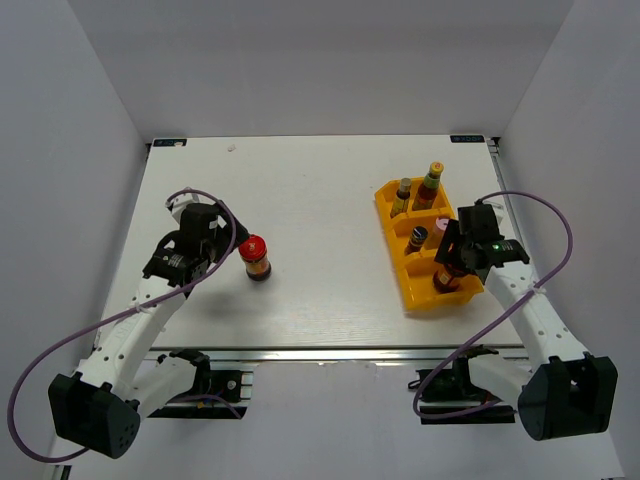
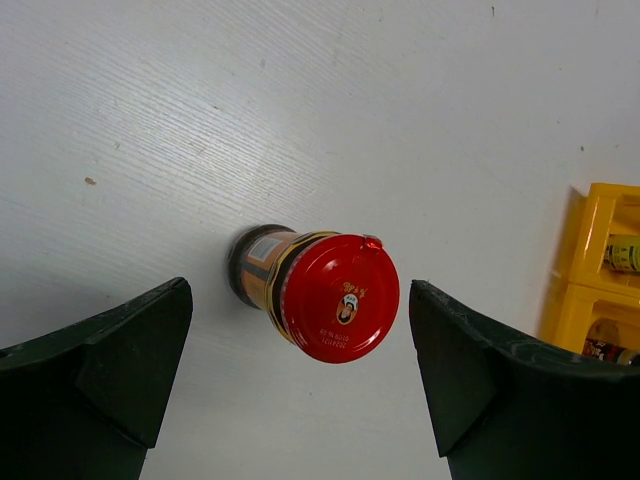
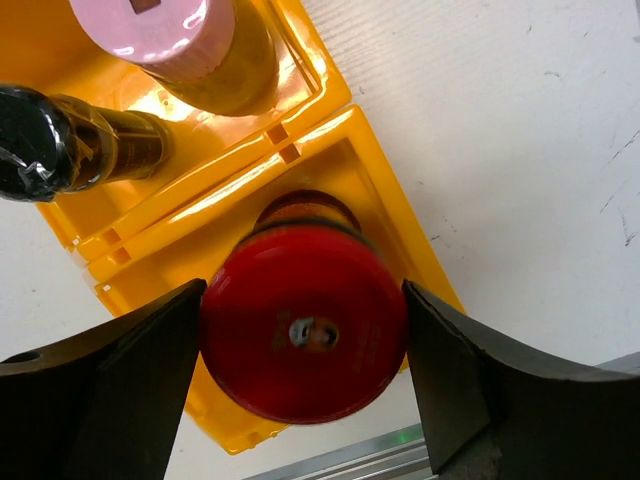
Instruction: Organize the condiment bottles
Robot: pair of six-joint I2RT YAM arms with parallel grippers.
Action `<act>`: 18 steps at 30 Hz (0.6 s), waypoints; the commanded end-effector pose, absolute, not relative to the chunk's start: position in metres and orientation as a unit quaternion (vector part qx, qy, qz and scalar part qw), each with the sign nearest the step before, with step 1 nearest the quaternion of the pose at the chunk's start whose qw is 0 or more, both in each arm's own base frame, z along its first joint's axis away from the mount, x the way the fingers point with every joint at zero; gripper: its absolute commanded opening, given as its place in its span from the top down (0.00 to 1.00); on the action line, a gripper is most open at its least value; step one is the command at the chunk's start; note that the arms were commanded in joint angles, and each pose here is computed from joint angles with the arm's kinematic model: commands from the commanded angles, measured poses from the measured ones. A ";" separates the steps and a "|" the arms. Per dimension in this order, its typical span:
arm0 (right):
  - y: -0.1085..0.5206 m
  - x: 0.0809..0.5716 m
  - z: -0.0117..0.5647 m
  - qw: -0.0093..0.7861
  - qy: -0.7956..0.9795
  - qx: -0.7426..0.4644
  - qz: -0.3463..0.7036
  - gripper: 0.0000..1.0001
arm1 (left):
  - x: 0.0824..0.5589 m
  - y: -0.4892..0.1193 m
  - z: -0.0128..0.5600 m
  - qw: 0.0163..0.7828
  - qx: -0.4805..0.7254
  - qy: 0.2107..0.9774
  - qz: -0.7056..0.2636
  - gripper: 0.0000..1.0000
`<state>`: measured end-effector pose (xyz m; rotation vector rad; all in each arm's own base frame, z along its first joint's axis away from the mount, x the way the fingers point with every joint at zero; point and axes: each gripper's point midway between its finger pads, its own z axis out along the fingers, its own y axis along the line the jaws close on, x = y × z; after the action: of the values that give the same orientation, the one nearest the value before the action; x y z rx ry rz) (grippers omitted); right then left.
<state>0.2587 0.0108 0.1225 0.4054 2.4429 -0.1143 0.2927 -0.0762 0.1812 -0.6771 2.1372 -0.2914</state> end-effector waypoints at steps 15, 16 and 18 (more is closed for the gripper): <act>0.051 0.276 0.259 0.495 0.863 0.067 0.075 0.11 | 0.287 -0.070 0.198 0.441 -0.284 0.843 -0.117 0.02; 0.080 0.274 0.262 0.491 0.862 0.015 0.122 0.11 | 0.287 -0.064 0.201 0.447 -0.303 0.835 -0.107 0.02; 0.112 0.281 0.262 0.487 0.861 -0.041 0.143 0.11 | 0.280 -0.055 0.200 0.442 -0.317 0.834 -0.086 0.02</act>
<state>0.2736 0.0598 0.2440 0.1523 2.1372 0.1802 0.2851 -0.0686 0.1816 -0.7214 2.1328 -0.2611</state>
